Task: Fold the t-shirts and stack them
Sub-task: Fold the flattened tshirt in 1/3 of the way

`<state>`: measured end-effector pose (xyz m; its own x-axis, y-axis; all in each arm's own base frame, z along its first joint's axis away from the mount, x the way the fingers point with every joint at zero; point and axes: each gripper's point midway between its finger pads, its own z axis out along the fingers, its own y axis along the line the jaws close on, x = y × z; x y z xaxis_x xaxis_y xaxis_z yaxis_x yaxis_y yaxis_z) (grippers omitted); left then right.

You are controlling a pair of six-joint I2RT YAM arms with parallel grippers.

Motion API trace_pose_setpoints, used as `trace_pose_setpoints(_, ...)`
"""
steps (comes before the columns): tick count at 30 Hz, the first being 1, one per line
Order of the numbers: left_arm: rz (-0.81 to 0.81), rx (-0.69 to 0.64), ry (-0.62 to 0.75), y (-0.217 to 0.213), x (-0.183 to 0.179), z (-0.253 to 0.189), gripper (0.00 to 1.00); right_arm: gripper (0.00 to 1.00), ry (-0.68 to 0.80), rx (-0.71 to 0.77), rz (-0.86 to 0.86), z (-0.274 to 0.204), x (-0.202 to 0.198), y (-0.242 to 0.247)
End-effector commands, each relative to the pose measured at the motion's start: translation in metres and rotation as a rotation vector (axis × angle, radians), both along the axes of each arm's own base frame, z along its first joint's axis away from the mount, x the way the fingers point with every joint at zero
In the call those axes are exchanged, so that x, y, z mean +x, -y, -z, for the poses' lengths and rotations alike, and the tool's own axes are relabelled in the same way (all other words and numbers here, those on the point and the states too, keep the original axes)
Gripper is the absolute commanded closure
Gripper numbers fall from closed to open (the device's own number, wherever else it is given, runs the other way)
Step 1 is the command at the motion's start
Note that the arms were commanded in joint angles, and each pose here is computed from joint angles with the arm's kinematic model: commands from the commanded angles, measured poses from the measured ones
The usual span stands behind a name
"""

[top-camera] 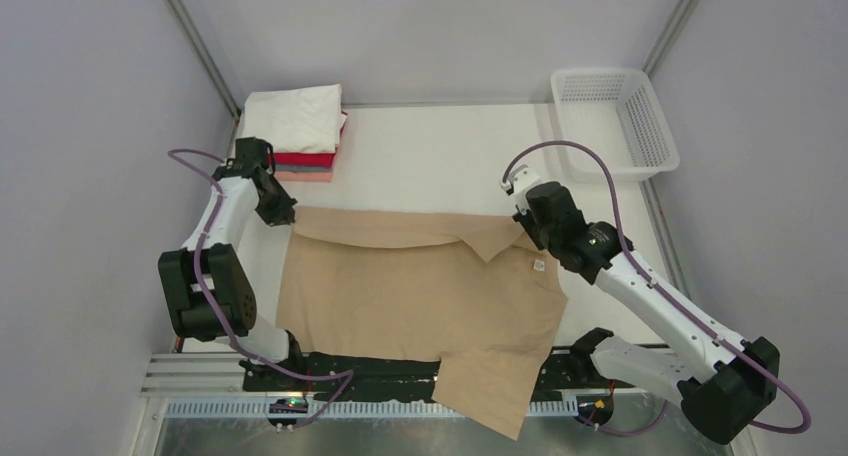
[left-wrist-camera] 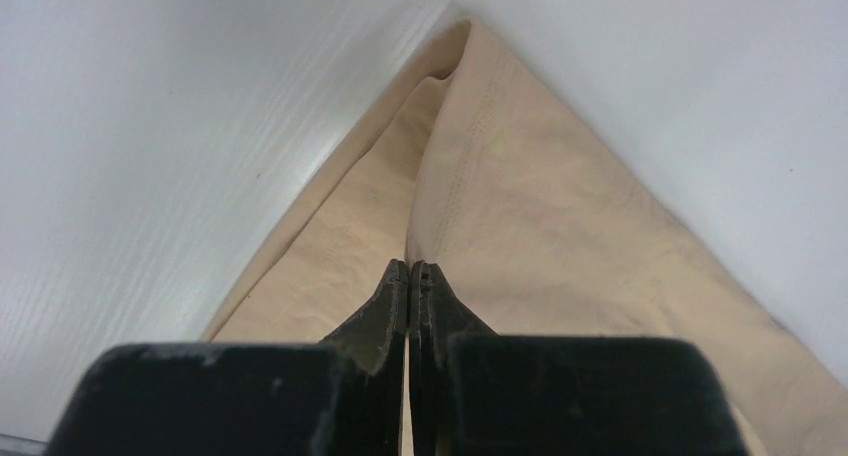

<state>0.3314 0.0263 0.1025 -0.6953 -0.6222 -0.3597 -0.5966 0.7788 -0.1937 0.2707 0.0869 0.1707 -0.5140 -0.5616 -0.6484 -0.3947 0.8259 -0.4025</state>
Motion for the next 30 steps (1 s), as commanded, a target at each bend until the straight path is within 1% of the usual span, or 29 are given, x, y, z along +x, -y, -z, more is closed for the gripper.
trace_pose_setpoints(1,-0.017,0.052,-0.026,-0.01,-0.011,-0.004,1.0,0.94,-0.043,0.021,-0.053,0.004,-0.015,-0.005)
trace_pose_setpoints(6,-0.002,0.04,-0.045,-0.008,-0.013,0.002,1.0,0.93,-0.106,0.041,-0.102,0.008,-0.023,-0.015)
trace_pose_setpoints(7,-0.004,0.045,-0.05,-0.008,-0.014,0.002,1.0,0.92,-0.121,0.063,-0.132,0.006,-0.025,-0.022)
trace_pose_setpoints(10,-0.013,0.065,-0.079,-0.012,-0.019,0.006,1.0,0.9,-0.252,0.046,-0.17,0.015,-0.041,-0.028)
trace_pose_setpoints(11,-0.019,0.077,-0.089,-0.015,-0.021,0.006,1.0,0.91,-0.317,0.014,-0.163,0.015,-0.052,-0.022)
trace_pose_setpoints(12,-0.024,0.09,-0.099,-0.017,-0.022,0.007,1.0,0.91,-0.352,-0.023,-0.169,0.017,-0.055,-0.023)
trace_pose_setpoints(13,-0.027,0.101,-0.111,-0.019,-0.025,0.008,1.0,0.88,-0.354,-0.054,-0.15,0.009,-0.057,-0.019)
trace_pose_setpoints(14,-0.028,0.108,-0.12,-0.02,-0.026,0.008,1.0,0.85,-0.381,-0.068,-0.187,0.009,-0.061,-0.027)
trace_pose_setpoints(15,-0.029,0.115,-0.127,-0.022,-0.028,0.008,0.98,0.78,-0.428,-0.036,-0.259,0.004,-0.071,-0.039)
trace_pose_setpoints(16,-0.028,0.119,-0.131,-0.022,-0.029,0.008,0.93,0.73,-0.472,-0.034,-0.327,0.007,-0.079,-0.051)
trace_pose_setpoints(17,-0.026,0.122,-0.132,-0.023,-0.03,0.008,0.86,0.59,-0.535,-0.011,-0.428,0.008,-0.095,-0.063)
trace_pose_setpoints(18,-0.025,0.124,-0.133,-0.023,-0.03,0.007,0.76,0.53,-0.58,-0.031,-0.502,0.013,-0.106,-0.072)
trace_pose_setpoints(19,-0.026,0.123,-0.134,-0.023,-0.031,0.006,0.67,0.44,-0.63,-0.057,-0.559,0.016,-0.117,-0.073)
trace_pose_setpoints(20,-0.026,0.125,-0.126,-0.023,-0.03,0.003,0.59,0.36,-0.675,-0.09,-0.581,0.023,-0.124,-0.073)
trace_pose_setpoints(21,-0.028,0.129,-0.122,-0.024,-0.03,0.0,0.47,0.31,-0.697,-0.124,-0.576,0.029,-0.125,-0.069)
trace_pose_setpoints(22,-0.032,0.133,-0.116,-0.025,-0.029,-0.003,0.38,0.3,-0.703,-0.139,-0.569,0.031,-0.124,-0.067)
trace_pose_setpoints(23,-0.035,0.139,-0.105,-0.025,-0.028,-0.007,0.31,0.29,-0.701,-0.17,-0.554,0.033,-0.121,-0.064)
trace_pose_setpoints(24,-0.038,0.142,-0.094,-0.026,-0.027,-0.012,0.26,0.29,-0.674,-0.202,-0.534,0.032,-0.113,-0.059)
trace_pose_setpoints(25,-0.033,0.143,-0.086,-0.026,-0.025,-0.016,0.21,0.29,-0.642,-0.201,-0.523,0.03,-0.106,-0.06)
trace_pose_setpoints(26,-0.025,0.138,-0.075,-0.025,-0.023,-0.019,0.14,0.28,-0.609,-0.203,-0.508,0.026,-0.098,-0.06)
trace_pose_setpoints(27,-0.009,0.126,-0.062,-0.022,-0.021,-0.022,0.04,0.26,-0.56,-0.175,-0.48,0.022,-0.088,-0.062)
trace_pose_setpoints(28,0.006,0.108,-0.05,-0.017,-0.018,-0.024,0.01,0.22,-0.518,-0.152,-0.439,0.018,-0.078,-0.065)
trace_pose_setpoints(29,0.031,0.07,-0.032,-0.008,-0.014,-0.024,0.01,0.19,-0.446,-0.091,-0.404,0.013,-0.062,-0.072)
trace_pose_setpoints(30,0.054,0.05,-0.014,-0.002,-0.01,-0.024,0.0,0.01,-0.413,-0.036,-0.332,0.013,-0.053,-0.075)
